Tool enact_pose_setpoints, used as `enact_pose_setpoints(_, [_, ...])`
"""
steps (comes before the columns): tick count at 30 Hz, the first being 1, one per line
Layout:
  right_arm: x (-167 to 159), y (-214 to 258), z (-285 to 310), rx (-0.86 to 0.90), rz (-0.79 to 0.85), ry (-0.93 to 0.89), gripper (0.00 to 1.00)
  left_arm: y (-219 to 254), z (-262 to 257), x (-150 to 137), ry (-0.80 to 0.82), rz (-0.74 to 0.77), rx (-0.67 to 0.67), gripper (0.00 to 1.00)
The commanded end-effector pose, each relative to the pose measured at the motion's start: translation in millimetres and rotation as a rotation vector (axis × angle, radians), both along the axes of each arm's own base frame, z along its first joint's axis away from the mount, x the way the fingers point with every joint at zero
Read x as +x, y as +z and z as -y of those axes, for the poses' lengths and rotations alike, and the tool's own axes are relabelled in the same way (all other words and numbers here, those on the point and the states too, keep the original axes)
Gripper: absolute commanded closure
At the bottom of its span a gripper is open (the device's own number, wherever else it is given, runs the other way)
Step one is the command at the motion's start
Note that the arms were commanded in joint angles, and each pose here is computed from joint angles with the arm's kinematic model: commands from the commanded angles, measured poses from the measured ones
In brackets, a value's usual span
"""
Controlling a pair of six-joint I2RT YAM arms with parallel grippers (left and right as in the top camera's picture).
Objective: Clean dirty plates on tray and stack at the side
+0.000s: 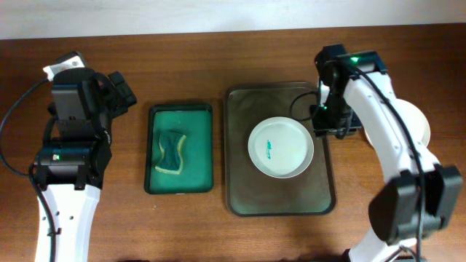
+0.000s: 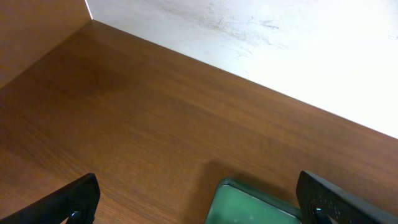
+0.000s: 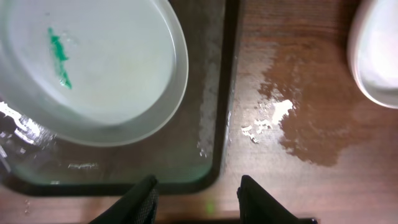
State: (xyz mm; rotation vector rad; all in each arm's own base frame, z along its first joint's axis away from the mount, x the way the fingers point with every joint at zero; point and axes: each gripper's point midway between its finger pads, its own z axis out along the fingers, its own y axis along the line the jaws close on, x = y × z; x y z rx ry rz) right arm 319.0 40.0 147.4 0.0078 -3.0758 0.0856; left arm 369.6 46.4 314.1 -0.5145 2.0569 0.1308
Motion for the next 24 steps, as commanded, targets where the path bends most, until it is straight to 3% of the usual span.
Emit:
enact_pose_setpoints(1, [-10, 36, 5, 0.001, 0.088, -0.002, 0.57, 4, -1, 0, 0.008, 0.01, -0.008, 0.01])
enact_pose_setpoints(7, [-27, 34, 8, -0.005, 0.048, -0.002, 0.52, 4, -1, 0, 0.008, 0.01, -0.008, 0.01])
enact_pose_setpoints(8, [-27, 26, 8, -0.005, 0.044, -0.002, 0.41, 4, -1, 0, 0.008, 0.01, -0.008, 0.01])
enact_pose_setpoints(9, [-24, 15, 7, -0.004, 0.049, -0.002, 0.1, 4, -1, 0, 0.008, 0.01, -0.008, 0.01])
enact_pose_setpoints(10, [-21, 4, 7, -0.003, 0.057, -0.002, 0.02, 4, -1, 0, 0.008, 0.01, -0.008, 0.01])
enact_pose_setpoints(14, [-16, -24, 6, -0.001, 0.073, -0.002, 0.02, 4, -1, 1, 0.007, 0.011, -0.008, 0.01])
enact_pose_setpoints(20, [-13, -27, 6, 0.001, 0.084, -0.002, 0.02, 7, 0, 3, 0.004, 0.029, -0.011, 0.01])
enact_pose_setpoints(24, [-13, -27, 6, 0.001, 0.084, -0.002, 0.02, -52, 49, -31, -0.217, -0.256, -0.194, 0.01])
